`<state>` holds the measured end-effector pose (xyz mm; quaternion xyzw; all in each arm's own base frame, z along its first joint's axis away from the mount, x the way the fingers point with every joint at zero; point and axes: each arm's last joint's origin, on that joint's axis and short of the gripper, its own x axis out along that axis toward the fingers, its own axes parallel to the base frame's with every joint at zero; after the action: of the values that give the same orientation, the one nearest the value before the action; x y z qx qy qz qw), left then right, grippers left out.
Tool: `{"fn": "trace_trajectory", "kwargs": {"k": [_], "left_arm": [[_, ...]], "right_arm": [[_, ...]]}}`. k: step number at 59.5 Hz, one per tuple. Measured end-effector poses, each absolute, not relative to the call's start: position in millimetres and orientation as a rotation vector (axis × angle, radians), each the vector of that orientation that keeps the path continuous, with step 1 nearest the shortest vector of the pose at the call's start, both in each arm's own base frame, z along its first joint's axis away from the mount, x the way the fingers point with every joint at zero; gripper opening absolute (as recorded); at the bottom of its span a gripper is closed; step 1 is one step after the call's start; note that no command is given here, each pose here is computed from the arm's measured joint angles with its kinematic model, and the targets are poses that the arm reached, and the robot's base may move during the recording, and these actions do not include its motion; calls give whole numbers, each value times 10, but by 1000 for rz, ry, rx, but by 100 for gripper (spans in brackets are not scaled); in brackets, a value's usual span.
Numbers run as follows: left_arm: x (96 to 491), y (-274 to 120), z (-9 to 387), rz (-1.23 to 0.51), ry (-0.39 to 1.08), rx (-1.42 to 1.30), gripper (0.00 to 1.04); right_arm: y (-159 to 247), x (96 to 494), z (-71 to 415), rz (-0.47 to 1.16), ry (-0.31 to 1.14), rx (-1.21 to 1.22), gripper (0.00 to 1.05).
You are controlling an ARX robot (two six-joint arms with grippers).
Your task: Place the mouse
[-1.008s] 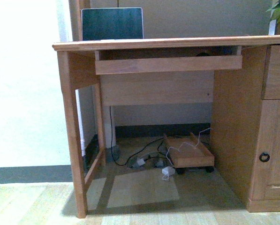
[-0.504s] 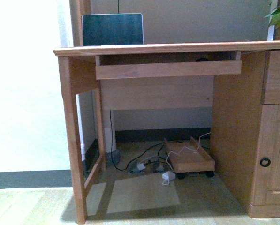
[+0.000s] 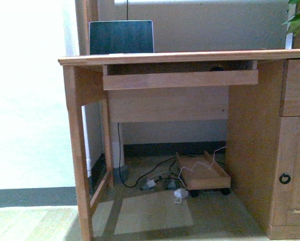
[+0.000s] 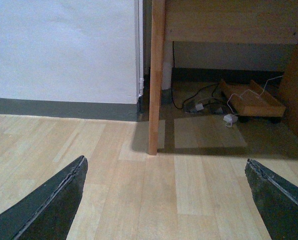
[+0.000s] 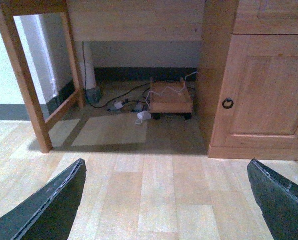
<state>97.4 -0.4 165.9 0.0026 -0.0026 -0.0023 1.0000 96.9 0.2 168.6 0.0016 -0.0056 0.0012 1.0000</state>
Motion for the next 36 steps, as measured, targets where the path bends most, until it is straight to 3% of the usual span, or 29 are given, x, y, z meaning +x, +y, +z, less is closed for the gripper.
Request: {"fn": "trace_trajectory", "kwargs": {"k": [36], "left_arm": [[974, -4, 1659, -5, -5, 5, 97]], "right_arm": [[2, 969, 1685, 2, -11, 3, 97]]}}
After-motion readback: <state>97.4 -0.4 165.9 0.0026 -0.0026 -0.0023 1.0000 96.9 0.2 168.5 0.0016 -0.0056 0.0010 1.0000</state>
